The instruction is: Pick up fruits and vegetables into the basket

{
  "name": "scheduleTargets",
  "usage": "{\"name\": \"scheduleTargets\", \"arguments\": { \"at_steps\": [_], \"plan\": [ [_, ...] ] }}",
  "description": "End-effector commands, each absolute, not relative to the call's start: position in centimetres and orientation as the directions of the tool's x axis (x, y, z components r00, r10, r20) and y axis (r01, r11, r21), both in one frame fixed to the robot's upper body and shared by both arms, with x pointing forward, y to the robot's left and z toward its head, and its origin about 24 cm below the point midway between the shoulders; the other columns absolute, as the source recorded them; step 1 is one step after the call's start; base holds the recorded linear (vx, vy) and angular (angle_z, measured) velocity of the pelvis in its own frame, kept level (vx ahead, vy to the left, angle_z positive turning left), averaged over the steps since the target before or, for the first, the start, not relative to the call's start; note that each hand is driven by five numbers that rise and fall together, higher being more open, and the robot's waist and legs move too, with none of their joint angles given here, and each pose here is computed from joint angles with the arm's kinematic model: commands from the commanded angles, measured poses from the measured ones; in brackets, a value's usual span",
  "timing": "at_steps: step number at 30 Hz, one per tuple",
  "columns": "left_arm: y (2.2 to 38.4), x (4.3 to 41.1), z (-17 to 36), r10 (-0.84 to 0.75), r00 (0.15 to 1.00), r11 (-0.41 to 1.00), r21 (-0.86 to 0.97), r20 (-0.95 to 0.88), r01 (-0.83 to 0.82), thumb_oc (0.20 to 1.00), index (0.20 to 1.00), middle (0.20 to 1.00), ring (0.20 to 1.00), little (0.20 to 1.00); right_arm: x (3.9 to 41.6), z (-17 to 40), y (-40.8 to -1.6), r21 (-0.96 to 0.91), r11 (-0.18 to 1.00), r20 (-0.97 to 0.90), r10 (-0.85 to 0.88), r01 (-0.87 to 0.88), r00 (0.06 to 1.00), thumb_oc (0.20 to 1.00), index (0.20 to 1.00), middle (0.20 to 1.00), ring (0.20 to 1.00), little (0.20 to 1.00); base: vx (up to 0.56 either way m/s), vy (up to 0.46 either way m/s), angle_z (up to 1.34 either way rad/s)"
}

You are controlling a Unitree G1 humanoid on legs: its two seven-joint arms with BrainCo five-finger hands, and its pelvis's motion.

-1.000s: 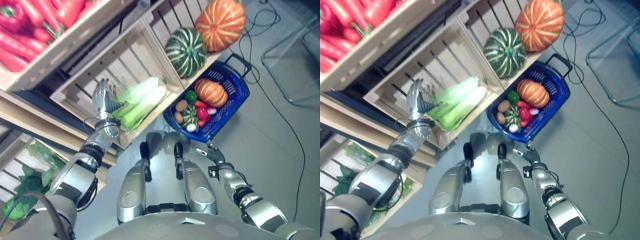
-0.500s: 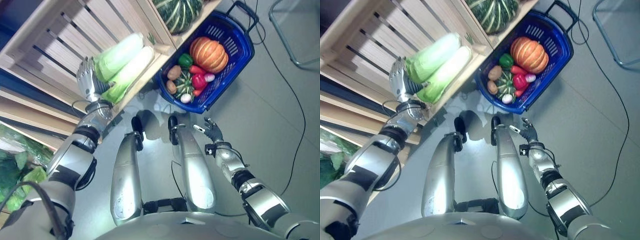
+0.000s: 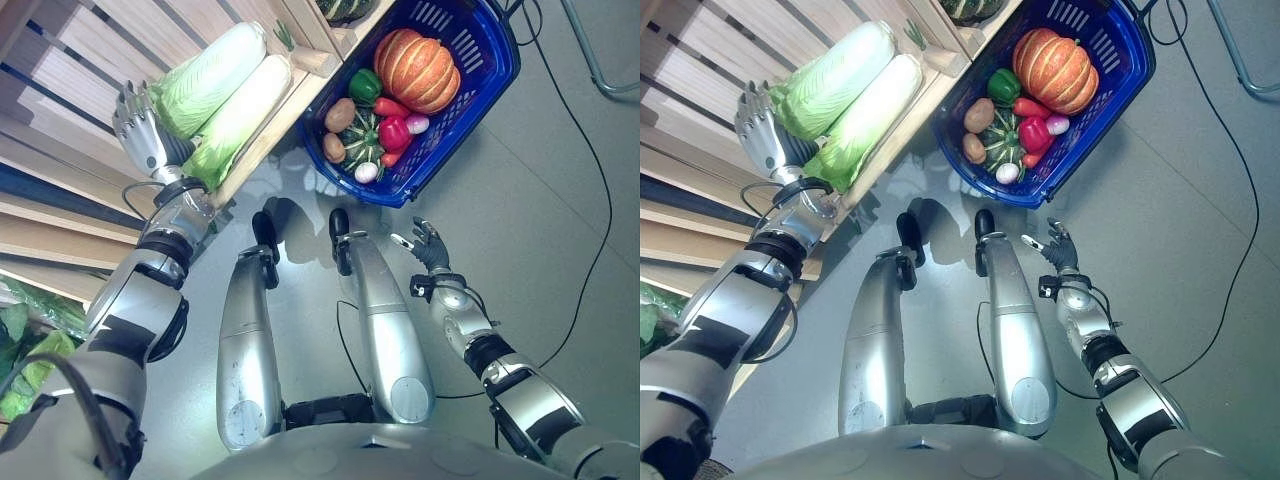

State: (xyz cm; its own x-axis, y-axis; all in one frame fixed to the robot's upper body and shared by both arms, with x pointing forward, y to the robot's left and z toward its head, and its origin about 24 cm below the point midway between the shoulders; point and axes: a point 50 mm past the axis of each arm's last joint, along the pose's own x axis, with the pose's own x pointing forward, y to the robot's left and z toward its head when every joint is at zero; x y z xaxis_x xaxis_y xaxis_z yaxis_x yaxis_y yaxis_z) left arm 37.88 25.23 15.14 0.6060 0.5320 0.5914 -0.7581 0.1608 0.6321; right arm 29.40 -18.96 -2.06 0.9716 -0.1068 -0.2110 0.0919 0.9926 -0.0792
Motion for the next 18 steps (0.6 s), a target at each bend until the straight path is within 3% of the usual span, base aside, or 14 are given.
{"name": "scheduleTargets", "arguments": {
  "at_steps": [1, 7, 18],
  "plan": [
    [27.3, 37.2, 17.0, 0.566, 0.488, 0.075, 0.548, 0.664, -0.833, 1.000, 1.000, 1.000, 1.000, 1.000, 27.8, -2.3, -19.4, -0.064, 0.993, -0.186, -0.106, 0.096, 0.977, 1.000, 1.000, 1.000, 1.000, 1.000, 0.00, 0.000, 0.00],
    [27.1, 36.9, 17.8, 0.557, 0.406, 0.066, 0.448, 0.724, -0.891, 1.000, 1.000, 1.000, 1.000, 1.000, 27.3, -2.8, -19.3, -0.055, 0.995, -0.197, -0.096, 0.087, 0.976, 1.000, 1.000, 1.000, 1.000, 1.000, 0.01, -0.002, 0.00],
    [27.1, 37.3, 16.5, 0.561, 0.540, 0.079, 0.609, 0.627, -0.789, 1.000, 1.000, 1.000, 1.000, 1.000, 27.7, -2.2, -18.6, -0.057, 0.996, -0.193, -0.080, 0.070, 0.978, 1.000, 1.000, 1.000, 1.000, 1.000, 0.00, 0.013, 0.02]
  ]
}}
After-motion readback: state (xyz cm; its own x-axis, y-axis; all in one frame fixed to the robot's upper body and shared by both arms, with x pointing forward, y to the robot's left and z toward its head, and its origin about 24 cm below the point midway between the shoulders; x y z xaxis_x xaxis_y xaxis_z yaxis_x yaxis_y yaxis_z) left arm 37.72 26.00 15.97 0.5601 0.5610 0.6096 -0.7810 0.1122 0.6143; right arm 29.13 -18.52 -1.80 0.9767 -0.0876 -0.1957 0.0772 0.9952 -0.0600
